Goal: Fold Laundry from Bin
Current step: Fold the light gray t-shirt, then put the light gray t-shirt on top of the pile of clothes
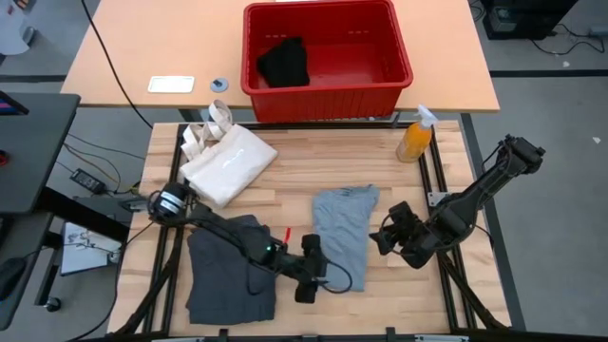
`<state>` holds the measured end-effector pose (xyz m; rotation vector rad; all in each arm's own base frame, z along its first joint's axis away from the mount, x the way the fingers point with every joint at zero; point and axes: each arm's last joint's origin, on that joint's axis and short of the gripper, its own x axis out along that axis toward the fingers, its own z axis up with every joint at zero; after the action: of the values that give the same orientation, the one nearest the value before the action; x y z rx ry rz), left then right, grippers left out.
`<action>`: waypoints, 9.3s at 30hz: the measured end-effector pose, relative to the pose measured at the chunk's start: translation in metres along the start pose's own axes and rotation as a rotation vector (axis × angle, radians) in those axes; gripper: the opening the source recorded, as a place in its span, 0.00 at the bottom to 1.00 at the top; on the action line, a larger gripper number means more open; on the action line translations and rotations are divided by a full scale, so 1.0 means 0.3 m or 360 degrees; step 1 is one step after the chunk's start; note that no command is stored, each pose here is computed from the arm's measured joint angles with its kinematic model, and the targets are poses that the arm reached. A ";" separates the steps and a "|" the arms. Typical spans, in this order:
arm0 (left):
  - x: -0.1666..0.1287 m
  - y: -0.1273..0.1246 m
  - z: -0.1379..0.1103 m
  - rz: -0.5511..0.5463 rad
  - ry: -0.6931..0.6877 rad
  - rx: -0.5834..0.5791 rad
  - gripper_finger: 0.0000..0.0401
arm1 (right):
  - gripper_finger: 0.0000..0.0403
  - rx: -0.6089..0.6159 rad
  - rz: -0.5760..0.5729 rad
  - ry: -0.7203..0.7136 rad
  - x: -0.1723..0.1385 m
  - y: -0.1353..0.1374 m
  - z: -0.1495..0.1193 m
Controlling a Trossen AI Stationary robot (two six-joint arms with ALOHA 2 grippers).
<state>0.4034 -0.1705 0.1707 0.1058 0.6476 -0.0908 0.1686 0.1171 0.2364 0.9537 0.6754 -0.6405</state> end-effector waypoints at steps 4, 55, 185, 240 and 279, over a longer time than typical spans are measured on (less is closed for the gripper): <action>0.038 0.023 -0.036 0.0028 0.0090 0.0280 0.71 | 0.63 0.0008 0.0003 -0.0002 0.016 0.009 -0.012; -0.170 0.254 0.084 -0.0226 0.0262 -0.0313 0.03 | 0.63 0.0858 0.0601 0.0129 0.165 0.088 -0.329; -0.301 0.380 0.149 -0.0903 0.0419 -0.1126 0.68 | 0.51 -0.0644 0.0083 -0.0602 0.644 0.095 -0.256; -0.218 0.692 -0.281 -0.0577 0.0375 -0.1312 0.02 | 0.51 -0.0583 0.0218 -0.0572 0.660 0.135 -0.209; -0.914 0.296 0.028 -0.0267 0.0286 -0.1290 0.02 | 0.46 -0.1094 0.1140 -0.0760 0.488 0.680 0.165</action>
<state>0.2011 -0.0694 0.3496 -0.7296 0.8299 0.0248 0.4235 0.1337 0.2501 0.3203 0.0704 0.0327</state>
